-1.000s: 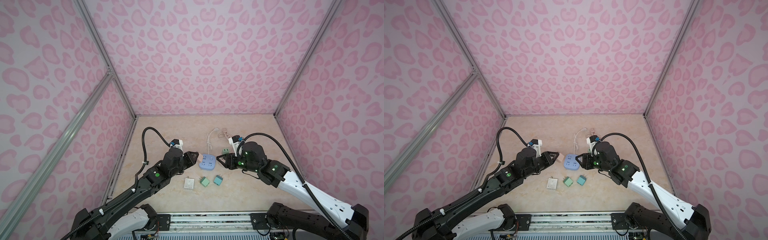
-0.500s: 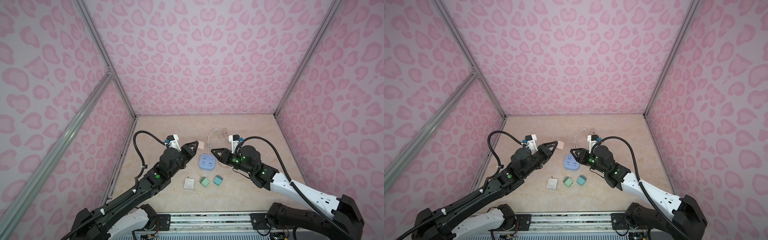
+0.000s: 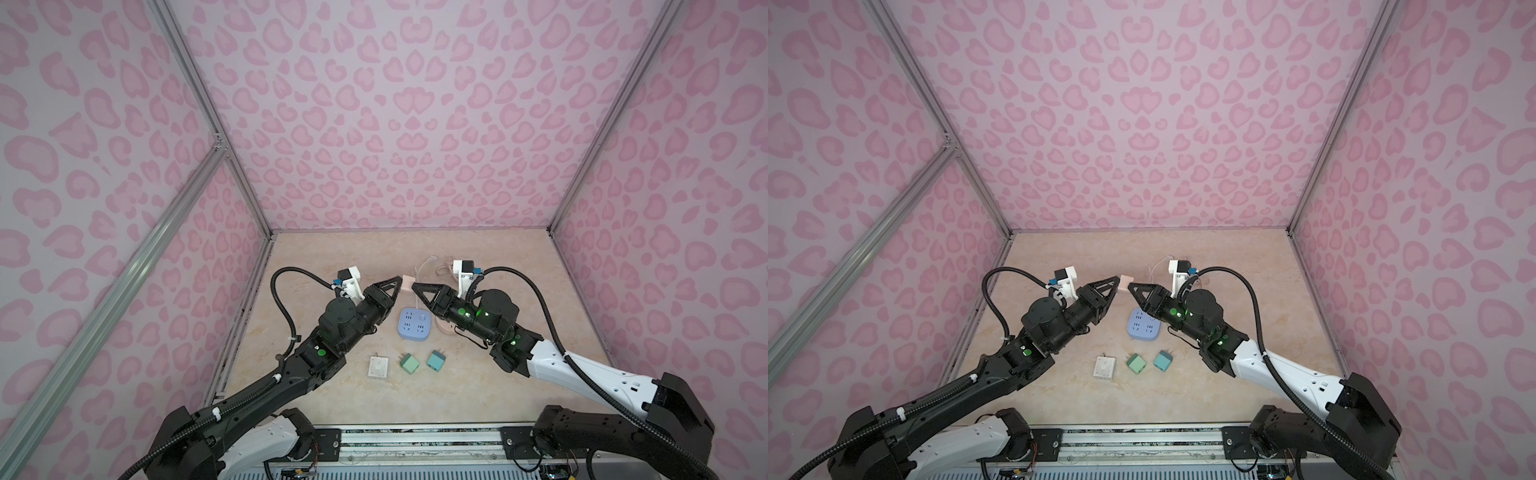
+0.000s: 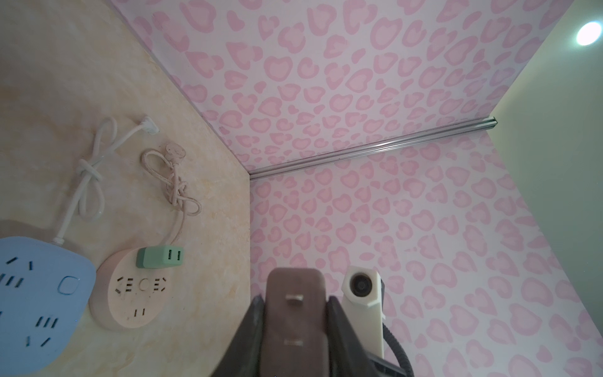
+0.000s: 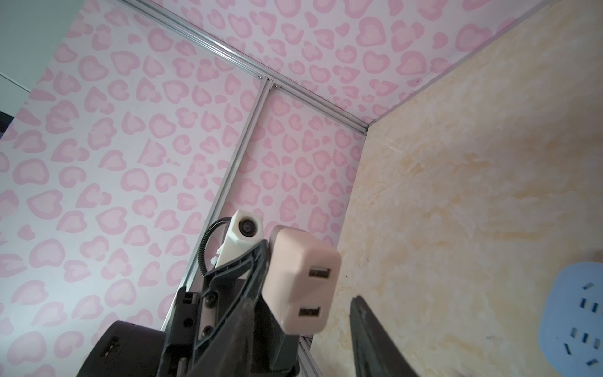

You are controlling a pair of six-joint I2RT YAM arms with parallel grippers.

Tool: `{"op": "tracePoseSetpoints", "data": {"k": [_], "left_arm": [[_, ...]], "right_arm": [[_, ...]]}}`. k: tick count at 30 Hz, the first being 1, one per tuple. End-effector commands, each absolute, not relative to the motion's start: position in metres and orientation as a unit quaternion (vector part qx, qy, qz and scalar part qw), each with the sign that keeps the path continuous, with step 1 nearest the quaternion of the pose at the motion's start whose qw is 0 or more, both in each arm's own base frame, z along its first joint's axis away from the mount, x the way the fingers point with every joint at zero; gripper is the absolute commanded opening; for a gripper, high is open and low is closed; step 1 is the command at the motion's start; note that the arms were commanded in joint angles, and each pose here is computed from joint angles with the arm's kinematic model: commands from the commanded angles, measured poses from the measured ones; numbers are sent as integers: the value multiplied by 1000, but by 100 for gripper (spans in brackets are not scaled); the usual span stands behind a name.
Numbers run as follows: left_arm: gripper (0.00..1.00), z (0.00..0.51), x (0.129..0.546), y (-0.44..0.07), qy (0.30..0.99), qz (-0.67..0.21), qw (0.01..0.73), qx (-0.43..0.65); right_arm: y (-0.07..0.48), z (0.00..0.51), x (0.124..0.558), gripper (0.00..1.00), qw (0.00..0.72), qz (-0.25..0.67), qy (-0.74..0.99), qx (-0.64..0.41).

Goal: Insert the plug

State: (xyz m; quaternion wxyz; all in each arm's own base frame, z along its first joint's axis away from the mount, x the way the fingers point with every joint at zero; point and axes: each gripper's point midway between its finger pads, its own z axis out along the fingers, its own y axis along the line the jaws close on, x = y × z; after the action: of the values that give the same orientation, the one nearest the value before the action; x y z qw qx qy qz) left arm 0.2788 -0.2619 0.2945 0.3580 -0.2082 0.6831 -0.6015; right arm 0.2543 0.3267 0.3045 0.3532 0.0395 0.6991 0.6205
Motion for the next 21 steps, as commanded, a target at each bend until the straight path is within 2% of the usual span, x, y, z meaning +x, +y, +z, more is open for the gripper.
{"op": "tracePoseSetpoints", "data": {"k": [1,4,15,21], "left_arm": [[3,312,275,-265,652,-638,356,-201],[3,311,275,-263,651,-639,357,-203],[3,319,269,-261,646,-644,363,-189],[3,320,269,-261,642,-648,362,-192]], "right_arm": [[325,319,256,44,360,641,677,41],[328,323,258,39,349,652,672,41],[332,312,264,39,332,641,690,49],[337,319,262,37,324,671,665,47]]}}
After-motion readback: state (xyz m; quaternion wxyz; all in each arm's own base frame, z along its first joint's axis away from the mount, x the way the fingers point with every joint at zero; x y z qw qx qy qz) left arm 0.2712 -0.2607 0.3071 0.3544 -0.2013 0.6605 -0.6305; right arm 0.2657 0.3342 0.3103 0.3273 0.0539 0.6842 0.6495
